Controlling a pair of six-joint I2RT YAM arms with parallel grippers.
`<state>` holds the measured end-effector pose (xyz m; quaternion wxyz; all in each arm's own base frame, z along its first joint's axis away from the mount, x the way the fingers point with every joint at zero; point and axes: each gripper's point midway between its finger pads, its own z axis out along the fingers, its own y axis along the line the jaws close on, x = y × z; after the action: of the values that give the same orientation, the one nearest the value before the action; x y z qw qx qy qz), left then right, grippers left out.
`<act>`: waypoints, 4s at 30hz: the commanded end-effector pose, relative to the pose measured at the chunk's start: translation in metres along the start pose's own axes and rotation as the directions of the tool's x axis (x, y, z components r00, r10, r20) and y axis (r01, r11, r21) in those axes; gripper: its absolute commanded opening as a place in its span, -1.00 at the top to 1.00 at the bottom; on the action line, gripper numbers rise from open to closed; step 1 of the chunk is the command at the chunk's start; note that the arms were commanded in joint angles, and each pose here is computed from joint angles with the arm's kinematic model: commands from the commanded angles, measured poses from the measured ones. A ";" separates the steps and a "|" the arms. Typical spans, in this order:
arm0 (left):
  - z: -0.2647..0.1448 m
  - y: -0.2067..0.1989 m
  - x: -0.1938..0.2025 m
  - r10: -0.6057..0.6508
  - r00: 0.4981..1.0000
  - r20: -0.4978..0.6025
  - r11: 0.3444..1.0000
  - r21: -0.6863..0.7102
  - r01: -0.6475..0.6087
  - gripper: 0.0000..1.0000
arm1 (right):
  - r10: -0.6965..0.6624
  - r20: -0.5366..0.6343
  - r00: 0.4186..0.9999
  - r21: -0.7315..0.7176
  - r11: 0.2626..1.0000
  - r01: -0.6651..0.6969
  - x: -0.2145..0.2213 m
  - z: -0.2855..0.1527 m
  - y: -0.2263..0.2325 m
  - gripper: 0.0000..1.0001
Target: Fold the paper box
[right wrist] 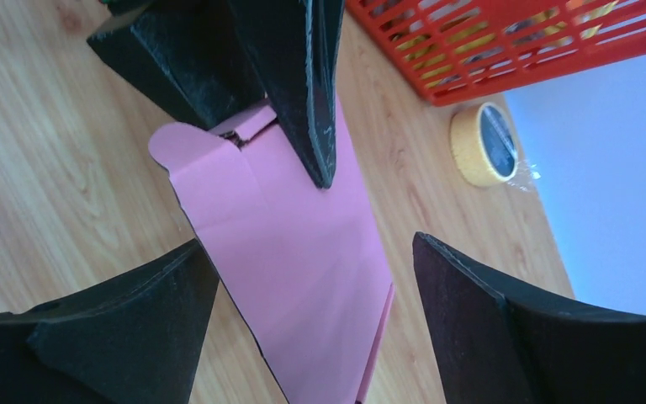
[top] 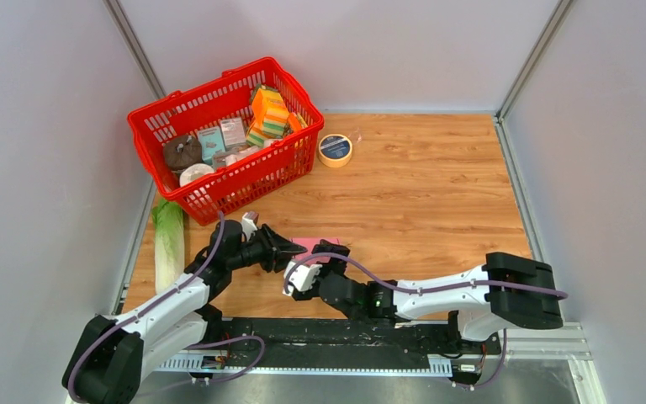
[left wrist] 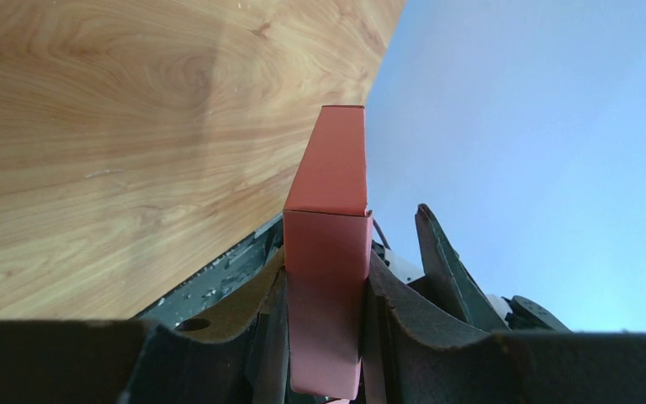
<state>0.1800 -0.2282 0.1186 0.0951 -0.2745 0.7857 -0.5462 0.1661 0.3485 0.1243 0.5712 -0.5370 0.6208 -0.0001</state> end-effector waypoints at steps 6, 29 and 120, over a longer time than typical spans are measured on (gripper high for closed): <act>-0.004 -0.015 0.005 -0.034 0.999 -0.032 0.999 0.030 0.035 0.28 | 0.008 0.119 0.993 0.183 0.983 -0.030 -0.028 -0.010 -0.029 -0.55; -0.031 -0.022 -0.012 0.298 0.942 0.156 0.955 -0.037 -0.296 -0.39 | 0.103 0.090 0.991 0.138 0.984 -0.115 -0.017 -0.024 -0.026 0.29; 0.065 -0.048 0.003 0.894 0.447 0.018 0.448 -0.057 -0.892 0.46 | 0.493 -0.436 0.753 -0.173 0.775 -0.608 0.071 -0.036 -0.006 0.55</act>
<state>0.2195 -0.2805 0.1234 0.3815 0.1625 0.8315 -0.3697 0.1544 0.2661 0.0793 0.3053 -0.4029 0.8501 0.1479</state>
